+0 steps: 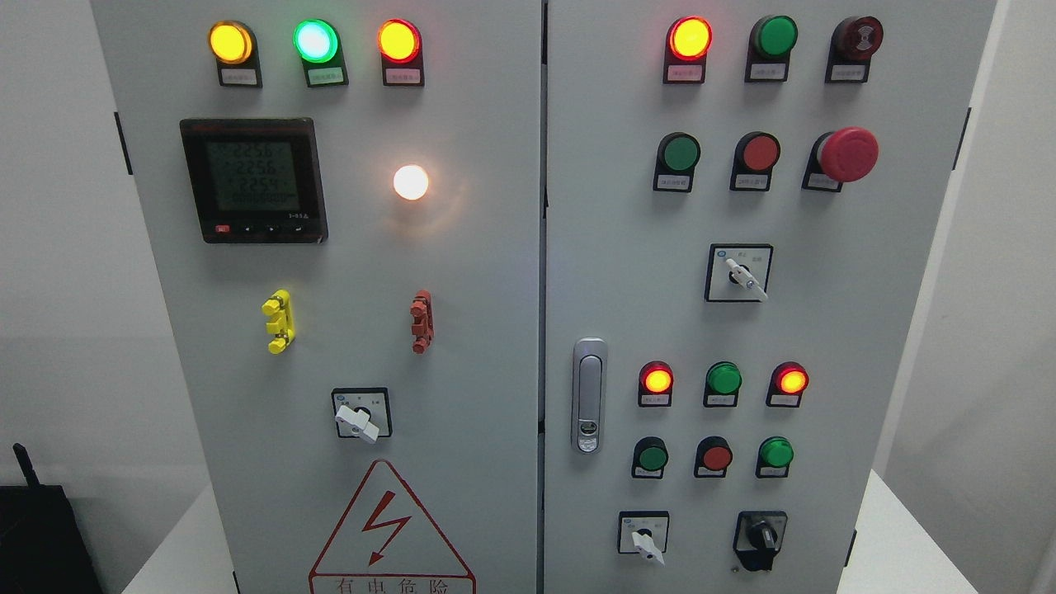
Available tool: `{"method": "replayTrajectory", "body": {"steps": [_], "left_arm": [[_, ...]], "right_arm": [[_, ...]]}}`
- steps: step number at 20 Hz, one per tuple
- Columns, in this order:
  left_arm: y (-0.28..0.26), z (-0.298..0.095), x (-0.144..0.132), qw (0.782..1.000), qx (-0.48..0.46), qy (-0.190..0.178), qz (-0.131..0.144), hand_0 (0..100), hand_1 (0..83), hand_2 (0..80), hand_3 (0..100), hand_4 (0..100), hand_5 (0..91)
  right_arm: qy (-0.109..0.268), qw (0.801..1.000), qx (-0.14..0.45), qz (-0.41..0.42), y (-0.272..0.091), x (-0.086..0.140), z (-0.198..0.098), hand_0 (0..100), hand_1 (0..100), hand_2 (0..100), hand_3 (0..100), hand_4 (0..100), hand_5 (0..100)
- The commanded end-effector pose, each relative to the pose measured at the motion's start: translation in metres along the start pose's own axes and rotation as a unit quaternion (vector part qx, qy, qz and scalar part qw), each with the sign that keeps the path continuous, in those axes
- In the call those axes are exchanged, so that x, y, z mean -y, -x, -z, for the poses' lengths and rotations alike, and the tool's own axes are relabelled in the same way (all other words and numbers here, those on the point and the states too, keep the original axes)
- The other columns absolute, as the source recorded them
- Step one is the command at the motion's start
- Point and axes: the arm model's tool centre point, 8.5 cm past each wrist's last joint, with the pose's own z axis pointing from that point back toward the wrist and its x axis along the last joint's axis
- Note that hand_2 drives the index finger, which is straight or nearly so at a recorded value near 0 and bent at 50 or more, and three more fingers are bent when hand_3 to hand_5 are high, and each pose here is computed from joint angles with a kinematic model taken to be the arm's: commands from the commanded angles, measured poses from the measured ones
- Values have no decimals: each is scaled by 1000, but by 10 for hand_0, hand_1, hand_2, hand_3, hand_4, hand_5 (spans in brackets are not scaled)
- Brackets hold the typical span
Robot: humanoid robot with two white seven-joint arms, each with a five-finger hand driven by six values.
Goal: Trip black knob to open circuit
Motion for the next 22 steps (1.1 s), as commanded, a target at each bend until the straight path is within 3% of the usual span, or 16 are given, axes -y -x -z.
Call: {"method": "replayTrajectory", "body": {"steps": [1,11,14,22], "left_arm": [[-2,0,1,1000,1,1,-2,120,389,0,0,0,0],[-2,0,1,1000,2,1,-2,120,389,0,0,0,0],[-3,0,1,1000,3,1,-2,120,389,0,0,0,0],[-2,0,1,1000,2,1,-2,120,389,0,0,0,0]], "right_arm": [[3,1000,27,3,-15,0,8,952,875,0,994,877,835],[-5,999,47,7,-31,-5,22,811,731,0,1000,907,903],[-5,999,47,6,-32,-4,28,741,711,0,1000,907,912],[-8,999,48,1,-35,-2,42,694,716,0,1000,912,920]]}}
